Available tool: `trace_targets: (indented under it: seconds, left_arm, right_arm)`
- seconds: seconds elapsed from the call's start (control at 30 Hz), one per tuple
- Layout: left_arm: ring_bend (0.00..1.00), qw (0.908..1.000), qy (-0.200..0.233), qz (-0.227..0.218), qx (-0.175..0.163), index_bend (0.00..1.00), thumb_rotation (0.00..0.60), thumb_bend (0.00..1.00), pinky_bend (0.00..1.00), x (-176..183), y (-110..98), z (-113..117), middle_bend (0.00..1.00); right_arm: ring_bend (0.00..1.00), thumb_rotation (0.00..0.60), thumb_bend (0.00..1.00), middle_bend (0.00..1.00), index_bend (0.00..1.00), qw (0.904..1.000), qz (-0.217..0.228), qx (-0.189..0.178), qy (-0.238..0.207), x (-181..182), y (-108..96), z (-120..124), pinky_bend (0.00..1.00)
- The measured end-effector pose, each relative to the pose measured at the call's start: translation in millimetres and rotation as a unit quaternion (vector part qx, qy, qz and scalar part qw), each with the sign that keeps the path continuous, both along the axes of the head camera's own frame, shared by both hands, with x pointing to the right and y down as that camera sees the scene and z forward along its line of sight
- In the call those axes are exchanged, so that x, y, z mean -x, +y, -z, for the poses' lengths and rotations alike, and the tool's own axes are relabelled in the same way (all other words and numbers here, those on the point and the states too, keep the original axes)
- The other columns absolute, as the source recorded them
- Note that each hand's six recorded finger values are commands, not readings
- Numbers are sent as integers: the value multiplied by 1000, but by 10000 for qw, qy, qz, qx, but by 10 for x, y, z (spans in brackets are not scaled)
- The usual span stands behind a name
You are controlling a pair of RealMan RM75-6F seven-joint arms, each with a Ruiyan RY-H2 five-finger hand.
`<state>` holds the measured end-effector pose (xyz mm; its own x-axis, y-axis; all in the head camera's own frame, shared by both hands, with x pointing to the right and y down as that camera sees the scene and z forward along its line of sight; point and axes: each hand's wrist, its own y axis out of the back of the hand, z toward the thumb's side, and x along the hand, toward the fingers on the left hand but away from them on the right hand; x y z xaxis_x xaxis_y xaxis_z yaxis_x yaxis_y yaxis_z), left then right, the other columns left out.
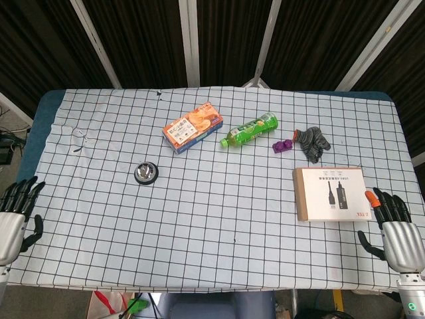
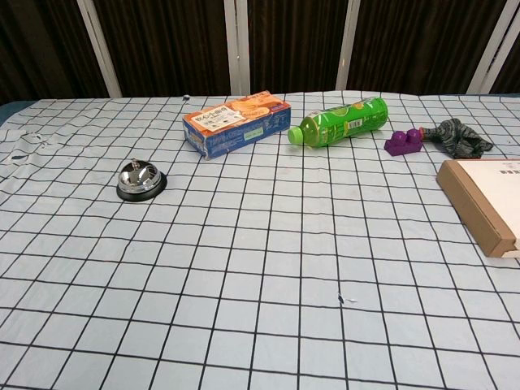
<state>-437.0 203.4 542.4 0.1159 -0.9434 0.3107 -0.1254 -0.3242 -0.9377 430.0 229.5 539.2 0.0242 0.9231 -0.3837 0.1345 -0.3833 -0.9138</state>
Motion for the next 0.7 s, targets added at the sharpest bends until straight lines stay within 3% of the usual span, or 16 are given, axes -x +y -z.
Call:
trace_targets:
  seconds: [0.23, 0.4, 0.7]
  left_arm:
    - [0, 9994, 185, -256, 167, 0, 600, 910, 0, -438, -536, -484, 0]
    - [0, 9983, 29, -448, 363, 0, 600, 909, 0, -830, -826, -868, 0]
    - [0, 9943, -115, -716, 777, 0, 600, 909, 0, -1466, -1001, -1513, 0]
  right_arm:
    - [0, 600, 388, 0, 79, 10000, 34, 73, -12, 17, 5, -30, 0]
    - [0, 600, 388, 0, 79, 9999, 26, 117, 2, 14, -4, -45, 0]
    - [0, 600, 388, 0, 78, 9999, -29, 114, -19, -21, -20, -42, 0]
